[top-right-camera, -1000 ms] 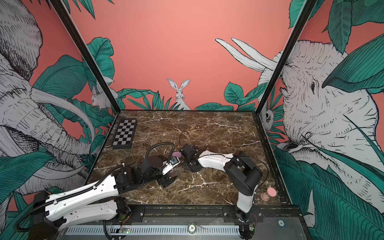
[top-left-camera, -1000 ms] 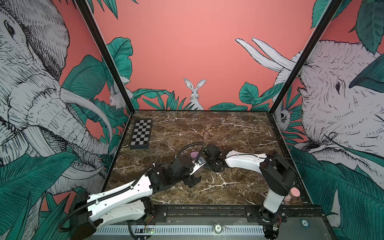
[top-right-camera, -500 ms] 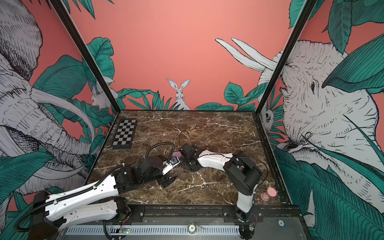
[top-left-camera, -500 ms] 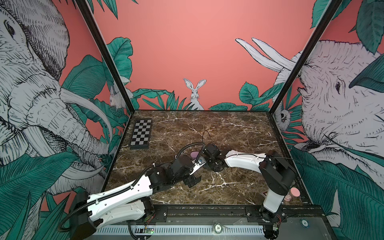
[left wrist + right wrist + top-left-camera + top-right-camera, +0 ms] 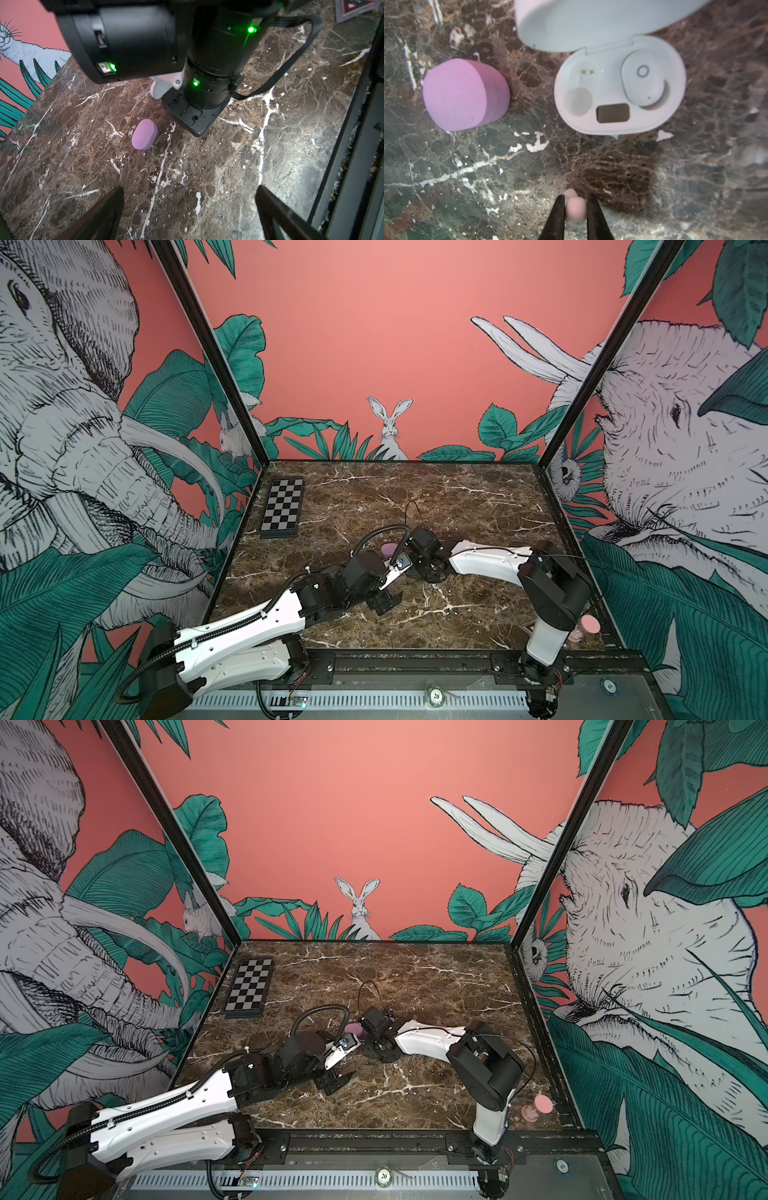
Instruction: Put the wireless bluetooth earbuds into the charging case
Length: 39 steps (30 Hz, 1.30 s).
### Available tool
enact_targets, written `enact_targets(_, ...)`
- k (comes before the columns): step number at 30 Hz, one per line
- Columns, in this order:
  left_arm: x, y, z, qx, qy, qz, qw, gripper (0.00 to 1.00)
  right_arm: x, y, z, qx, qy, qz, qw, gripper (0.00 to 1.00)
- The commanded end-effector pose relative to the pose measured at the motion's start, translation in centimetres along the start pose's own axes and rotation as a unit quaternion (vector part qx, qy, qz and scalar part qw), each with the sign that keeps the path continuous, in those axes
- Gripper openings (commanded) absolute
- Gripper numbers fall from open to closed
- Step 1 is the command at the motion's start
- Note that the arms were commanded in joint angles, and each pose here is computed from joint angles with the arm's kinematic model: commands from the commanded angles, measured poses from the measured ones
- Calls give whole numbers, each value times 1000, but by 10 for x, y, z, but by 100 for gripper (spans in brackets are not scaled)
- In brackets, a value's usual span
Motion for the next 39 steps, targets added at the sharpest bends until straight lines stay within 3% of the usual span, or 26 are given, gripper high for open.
enact_targets(1, 1, 0, 0, -4, -1, 3, 1000, 99, 0, 1, 1, 0, -3, -10, 1000, 16)
enact_targets(39, 5, -4, 6, 11, 13, 11, 1000, 99, -7, 4, -24, -27, -46, -27, 998, 14)
Point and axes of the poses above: each gripper's point midway between its finger pads, its own z axis out along the fingers, its own y axis along the line the jaws close on, x = y × z, the point moved 7 cm from there along -z, back along the fingers
